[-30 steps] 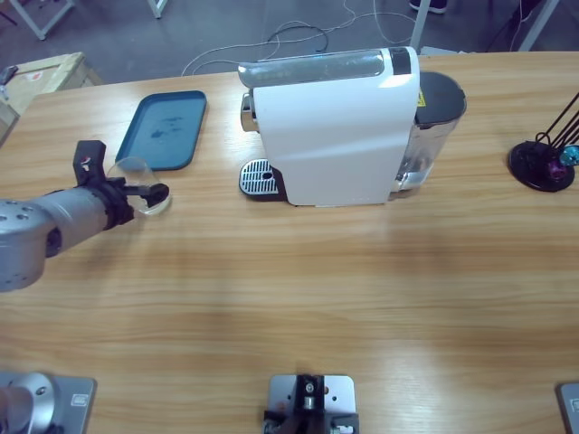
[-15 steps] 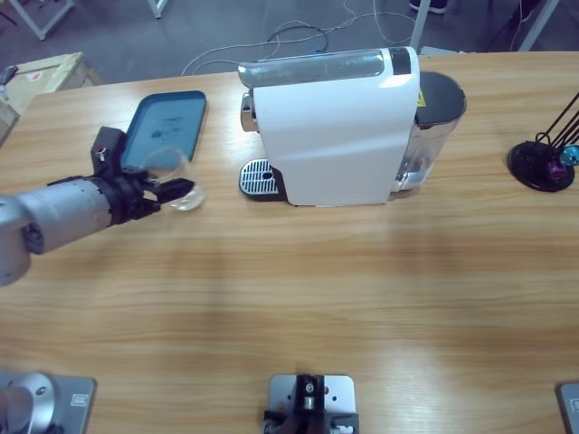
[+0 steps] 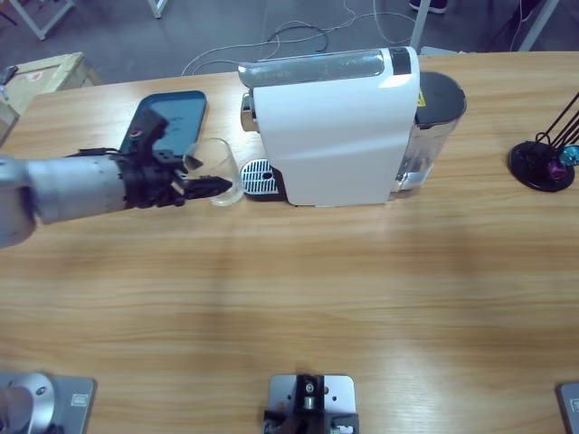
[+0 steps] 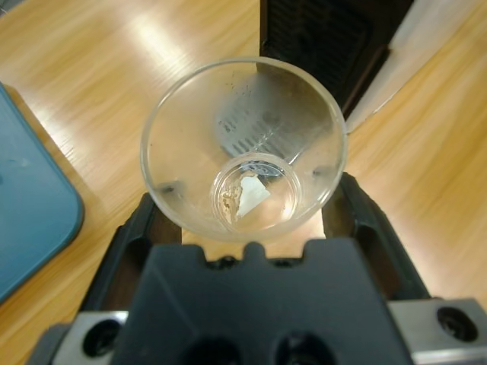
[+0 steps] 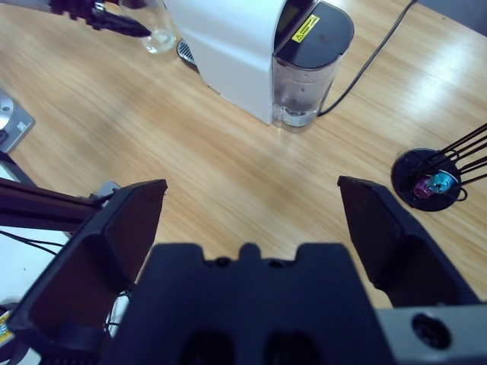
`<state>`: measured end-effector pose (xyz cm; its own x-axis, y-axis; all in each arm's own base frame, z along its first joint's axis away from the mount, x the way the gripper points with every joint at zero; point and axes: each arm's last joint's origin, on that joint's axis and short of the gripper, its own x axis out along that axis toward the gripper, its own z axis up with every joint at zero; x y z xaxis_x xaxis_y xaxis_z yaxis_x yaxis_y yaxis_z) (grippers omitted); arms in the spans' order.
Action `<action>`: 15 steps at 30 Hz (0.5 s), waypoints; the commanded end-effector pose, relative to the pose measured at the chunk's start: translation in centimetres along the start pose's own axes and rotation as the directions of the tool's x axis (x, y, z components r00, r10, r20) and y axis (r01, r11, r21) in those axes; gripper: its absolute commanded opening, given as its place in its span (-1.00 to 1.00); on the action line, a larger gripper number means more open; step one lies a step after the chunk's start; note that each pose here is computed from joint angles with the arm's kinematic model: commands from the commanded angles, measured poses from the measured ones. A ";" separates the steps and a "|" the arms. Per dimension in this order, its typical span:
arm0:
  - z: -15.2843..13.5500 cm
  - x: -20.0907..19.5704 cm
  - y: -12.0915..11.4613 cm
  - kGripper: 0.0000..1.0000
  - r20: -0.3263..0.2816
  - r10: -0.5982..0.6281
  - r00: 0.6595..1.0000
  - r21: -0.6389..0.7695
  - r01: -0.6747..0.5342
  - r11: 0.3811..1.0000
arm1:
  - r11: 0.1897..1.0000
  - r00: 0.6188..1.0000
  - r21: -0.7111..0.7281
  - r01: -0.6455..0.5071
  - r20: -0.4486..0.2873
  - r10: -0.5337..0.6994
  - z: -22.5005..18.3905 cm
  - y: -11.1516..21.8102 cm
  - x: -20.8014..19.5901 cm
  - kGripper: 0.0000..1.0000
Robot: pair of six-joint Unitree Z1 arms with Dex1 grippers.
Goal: Pour coffee
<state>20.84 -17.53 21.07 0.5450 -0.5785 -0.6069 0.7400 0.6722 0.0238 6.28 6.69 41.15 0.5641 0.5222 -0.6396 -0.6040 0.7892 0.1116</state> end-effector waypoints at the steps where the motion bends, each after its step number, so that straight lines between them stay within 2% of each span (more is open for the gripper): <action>1: 1.4 4.1 0.8 -0.66 -0.028 -0.026 0.999 0.013 0.026 1.000 | 1.000 1.000 0.017 0.019 -0.017 -0.019 -2.1 -0.7 -1.0 1.00; 5: 1.6 5.4 0.6 -0.66 -0.039 -0.043 0.998 0.019 0.043 0.999 | 1.000 1.000 0.016 0.023 -0.017 -0.022 -2.4 -0.8 -1.4 1.00; 9: 0.5 7.0 0.1 -0.66 -0.079 -0.094 0.992 0.018 0.096 0.995 | 1.000 1.000 0.016 0.025 -0.020 -0.024 -2.8 -0.9 -1.8 1.00; 15: 0.2 7.4 -0.5 -0.66 -0.079 -0.128 0.989 0.019 0.130 0.991 | 1.000 0.999 0.016 0.027 -0.023 -0.027 -3.2 -1.0 -2.0 1.00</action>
<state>24.84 -21.27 19.40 0.4897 -0.6191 -0.6139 0.7810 0.6245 -0.0069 4.67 4.77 40.81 0.5631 0.5141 -0.6470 -0.6008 0.7923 0.1067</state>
